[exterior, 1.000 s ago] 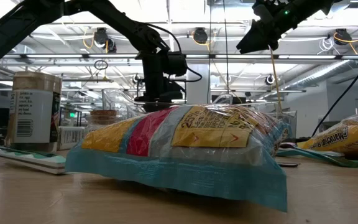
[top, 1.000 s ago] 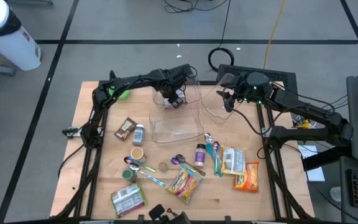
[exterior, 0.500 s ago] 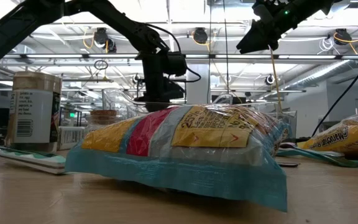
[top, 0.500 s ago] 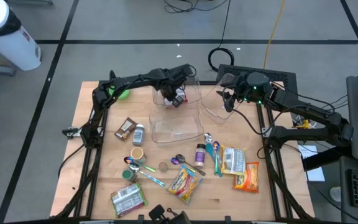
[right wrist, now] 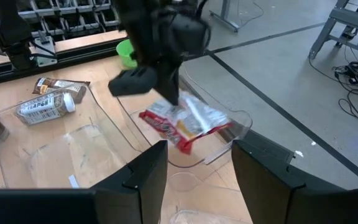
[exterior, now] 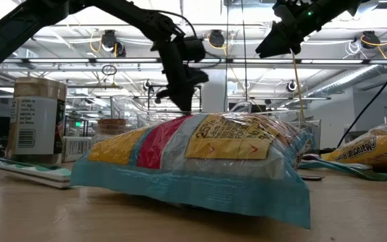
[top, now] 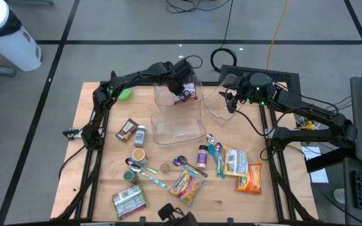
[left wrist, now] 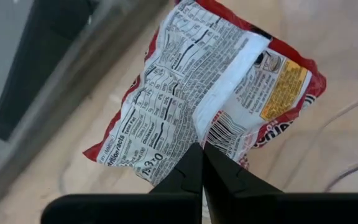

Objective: Pick & Place Food Item
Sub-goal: Put the red noodle pack into the top left transparent bin

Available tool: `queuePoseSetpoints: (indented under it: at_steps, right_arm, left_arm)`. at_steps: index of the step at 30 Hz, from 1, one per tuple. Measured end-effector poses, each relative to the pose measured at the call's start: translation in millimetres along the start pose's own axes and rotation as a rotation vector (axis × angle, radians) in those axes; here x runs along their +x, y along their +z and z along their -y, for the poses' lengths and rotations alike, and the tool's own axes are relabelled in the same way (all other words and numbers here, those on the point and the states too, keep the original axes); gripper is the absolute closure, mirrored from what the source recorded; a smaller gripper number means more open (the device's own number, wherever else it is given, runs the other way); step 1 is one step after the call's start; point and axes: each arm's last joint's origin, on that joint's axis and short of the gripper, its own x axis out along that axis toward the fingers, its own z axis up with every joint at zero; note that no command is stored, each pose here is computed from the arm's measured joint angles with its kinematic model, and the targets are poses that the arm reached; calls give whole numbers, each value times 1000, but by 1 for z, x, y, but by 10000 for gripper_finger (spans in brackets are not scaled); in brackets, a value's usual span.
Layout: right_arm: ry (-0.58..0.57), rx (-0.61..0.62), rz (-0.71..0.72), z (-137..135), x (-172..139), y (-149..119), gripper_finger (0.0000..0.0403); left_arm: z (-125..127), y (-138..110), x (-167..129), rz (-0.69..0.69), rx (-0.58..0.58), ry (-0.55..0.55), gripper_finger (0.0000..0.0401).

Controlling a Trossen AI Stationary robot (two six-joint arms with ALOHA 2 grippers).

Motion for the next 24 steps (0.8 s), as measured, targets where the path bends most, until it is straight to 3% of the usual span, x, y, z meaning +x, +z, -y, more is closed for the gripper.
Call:
queuePoseSetpoints:
  at_steps: [10,13,18,24]
  right_arm:
    - [4,73,26,0,0,3,232]
    - [75,105,36,1,0,4,232]
    - [214,249,59,10,-1,7,232]
    - [154,387,59,30,-3,6,232]
  left_arm:
    - [6,29,-43,171,12,-29,400]
    - [12,35,-53,209,22,-73,400]
    - [29,41,-66,286,69,-114,400]
    - [51,47,-74,393,107,-141,400]
